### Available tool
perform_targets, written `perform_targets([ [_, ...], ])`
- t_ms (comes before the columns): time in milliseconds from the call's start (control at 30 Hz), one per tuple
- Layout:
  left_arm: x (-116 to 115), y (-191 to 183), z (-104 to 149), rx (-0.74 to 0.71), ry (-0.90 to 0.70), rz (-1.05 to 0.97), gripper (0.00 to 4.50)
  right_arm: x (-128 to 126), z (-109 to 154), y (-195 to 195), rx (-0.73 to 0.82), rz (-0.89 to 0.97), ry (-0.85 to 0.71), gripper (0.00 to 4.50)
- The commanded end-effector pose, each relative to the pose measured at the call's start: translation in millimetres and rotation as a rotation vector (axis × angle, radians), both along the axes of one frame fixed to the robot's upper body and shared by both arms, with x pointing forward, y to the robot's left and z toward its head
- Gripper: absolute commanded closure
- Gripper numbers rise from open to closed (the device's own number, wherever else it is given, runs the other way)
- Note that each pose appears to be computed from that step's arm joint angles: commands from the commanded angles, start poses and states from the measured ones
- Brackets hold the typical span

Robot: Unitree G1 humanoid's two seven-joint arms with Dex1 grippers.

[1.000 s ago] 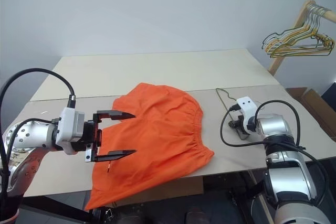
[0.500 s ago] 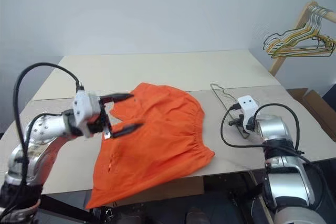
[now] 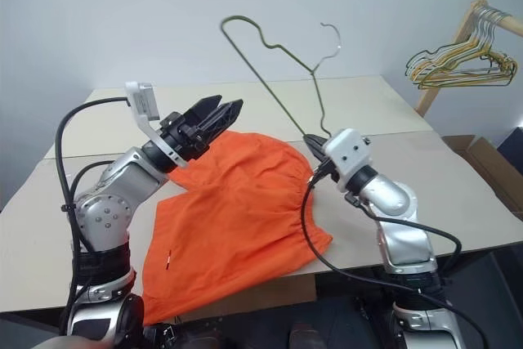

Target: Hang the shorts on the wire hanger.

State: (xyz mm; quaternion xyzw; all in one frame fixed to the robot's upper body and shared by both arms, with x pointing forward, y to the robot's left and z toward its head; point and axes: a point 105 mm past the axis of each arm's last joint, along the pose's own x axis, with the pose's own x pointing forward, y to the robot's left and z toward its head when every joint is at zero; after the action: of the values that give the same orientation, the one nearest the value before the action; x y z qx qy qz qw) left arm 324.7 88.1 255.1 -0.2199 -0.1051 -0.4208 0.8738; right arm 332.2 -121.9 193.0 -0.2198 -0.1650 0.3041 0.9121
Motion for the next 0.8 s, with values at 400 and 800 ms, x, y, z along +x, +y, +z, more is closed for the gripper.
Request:
perform_targets([
  [400, -4.4, -8.4, 20.7, -0.079, -0.07, -0.002, 1.25, -15.8, 8.0, 25.3, -0.051, 0.083, -0.161, 4.5],
  [800, 3.3, -3.4, 18.7, -0.1, -0.051, 0.063, 4.48, -8.7, 7.3, 25.9, -0.067, 0.024, -0.19, 4.5],
])
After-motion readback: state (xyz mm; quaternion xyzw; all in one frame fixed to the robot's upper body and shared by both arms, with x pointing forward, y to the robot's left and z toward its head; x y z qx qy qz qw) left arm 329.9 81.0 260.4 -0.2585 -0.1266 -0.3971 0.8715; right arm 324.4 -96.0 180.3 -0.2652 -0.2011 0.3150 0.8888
